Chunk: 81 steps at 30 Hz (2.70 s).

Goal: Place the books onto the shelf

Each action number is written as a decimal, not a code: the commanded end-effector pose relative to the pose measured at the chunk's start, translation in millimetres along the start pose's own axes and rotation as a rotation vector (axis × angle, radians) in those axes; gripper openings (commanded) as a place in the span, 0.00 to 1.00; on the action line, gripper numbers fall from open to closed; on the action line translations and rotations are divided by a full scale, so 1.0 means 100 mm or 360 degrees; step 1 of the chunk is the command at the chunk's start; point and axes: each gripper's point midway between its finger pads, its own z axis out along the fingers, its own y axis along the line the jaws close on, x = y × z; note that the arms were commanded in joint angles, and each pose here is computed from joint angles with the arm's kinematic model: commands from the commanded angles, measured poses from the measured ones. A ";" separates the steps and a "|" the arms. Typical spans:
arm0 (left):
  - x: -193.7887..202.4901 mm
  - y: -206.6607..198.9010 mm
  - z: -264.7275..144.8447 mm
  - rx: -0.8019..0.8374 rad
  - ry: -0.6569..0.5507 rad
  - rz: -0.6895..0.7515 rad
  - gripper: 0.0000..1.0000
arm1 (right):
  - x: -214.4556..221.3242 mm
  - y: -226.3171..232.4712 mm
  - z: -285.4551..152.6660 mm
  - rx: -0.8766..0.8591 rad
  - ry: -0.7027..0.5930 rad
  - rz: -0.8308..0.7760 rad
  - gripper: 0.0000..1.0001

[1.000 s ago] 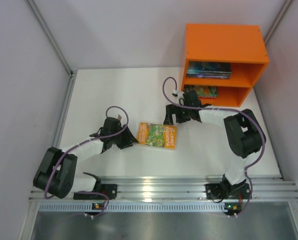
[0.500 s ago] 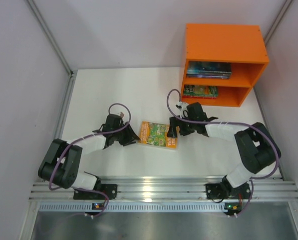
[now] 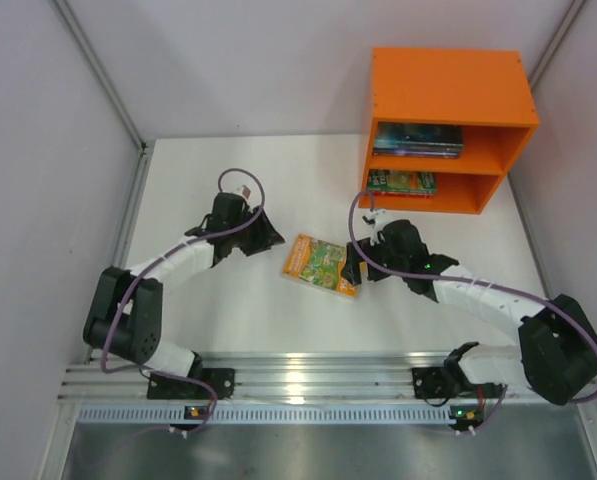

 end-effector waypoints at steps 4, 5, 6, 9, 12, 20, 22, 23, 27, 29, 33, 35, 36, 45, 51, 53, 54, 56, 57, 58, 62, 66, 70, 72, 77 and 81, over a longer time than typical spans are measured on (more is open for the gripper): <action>0.27 -0.01 -0.48 0.0115 -0.0074 0.0013 0.54 | -0.60 -0.28 0.21 0.0194 -0.0105 -0.0169 0.95; 0.36 -0.01 -0.50 0.0164 -0.0058 -0.0010 0.54 | -0.66 -0.29 0.30 0.0194 -0.0091 -0.0172 0.95; 0.56 0.02 -0.54 0.0233 0.0000 -0.0041 0.55 | -0.68 -0.29 0.34 0.0168 -0.0073 -0.0173 0.95; 0.70 -0.05 -0.59 0.0384 0.0008 -0.0139 0.56 | -0.74 -0.34 0.48 0.0128 -0.0031 -0.0167 0.96; 0.75 -0.07 -0.58 0.0398 0.0040 -0.0138 0.56 | -0.71 -0.35 0.60 0.0080 0.0052 -0.0174 0.96; 0.79 0.05 -0.47 0.0315 0.0069 -0.0181 0.56 | -0.29 -0.23 0.68 -0.0079 0.0144 -0.0060 0.93; 0.83 0.06 -0.44 0.0316 0.0096 -0.0206 0.56 | -0.11 -0.17 0.64 -0.0109 0.0157 0.0019 0.92; 0.87 0.05 -0.43 0.0330 0.0107 -0.0213 0.56 | -0.15 -0.08 0.59 -0.0137 0.0107 0.0064 0.90; 0.95 0.03 -0.39 0.0322 0.0143 -0.0194 0.57 | 0.07 0.20 0.46 -0.0259 0.0065 0.0223 0.85; 0.96 0.04 -0.36 0.0304 0.0149 -0.0195 0.57 | 0.18 0.37 0.37 -0.0349 0.0002 0.0251 0.83; 1.03 0.04 -0.31 0.0282 0.0177 -0.0175 0.58 | 0.38 0.76 0.27 -0.0464 -0.0003 0.0326 0.78; 1.08 0.07 -0.28 0.0257 0.0198 -0.0173 0.58 | 0.39 0.82 0.25 -0.0472 -0.0009 0.0338 0.75; 1.09 0.09 -0.27 0.0243 0.0196 -0.0163 0.58 | 0.41 0.87 0.24 -0.0484 -0.0002 0.0322 0.75; 1.01 0.32 -0.08 0.0009 0.0210 -0.0055 0.57 | 0.34 0.71 0.19 -0.0312 -0.0060 0.0353 0.76; 1.06 0.29 0.05 0.0040 0.0315 -0.0041 0.45 | 0.28 0.53 0.22 -0.0207 -0.0073 0.0423 0.80; 1.09 0.37 0.09 0.0020 0.0357 -0.0067 0.34 | 0.25 0.50 0.23 -0.0208 -0.0071 0.0451 0.81; 1.11 0.38 0.10 0.0025 0.0374 -0.0073 0.19 | 0.20 0.45 0.24 -0.0193 -0.0086 0.0471 0.82; 1.12 0.42 0.14 0.0061 0.0408 -0.0065 0.08 | 0.16 0.39 0.28 -0.0162 -0.0076 0.0489 0.83; 1.15 0.40 0.15 0.0099 0.0451 -0.0077 0.04 | 0.13 0.33 0.29 -0.0142 -0.0082 0.0529 0.83; 1.16 0.40 0.16 0.0105 0.0468 -0.0083 0.02 | 0.17 0.28 0.32 -0.0128 -0.0069 0.0560 0.84; 1.16 0.56 0.22 0.0049 0.0518 -0.0159 0.01 | 0.11 0.29 0.34 -0.0252 -0.0114 0.0729 0.84; 1.10 0.76 0.19 0.0004 0.0491 -0.0220 0.00 | 0.14 0.36 0.41 -0.0318 -0.0081 0.0864 0.85; 1.07 0.93 0.17 -0.0068 0.0503 -0.0210 0.01 | 0.17 0.41 0.52 -0.0381 -0.0040 0.0923 0.85; 1.05 0.95 0.16 -0.0073 0.0501 -0.0193 0.02 | 0.20 0.42 0.56 -0.0398 -0.0021 0.0948 0.85; 1.06 0.97 0.19 -0.0080 0.0515 -0.0200 0.02 | 0.23 0.50 0.62 -0.0504 -0.0006 0.0953 0.79; 1.08 1.00 0.23 -0.0092 0.0531 -0.0197 0.03 | 0.22 0.52 0.68 -0.0566 -0.0007 0.0965 0.70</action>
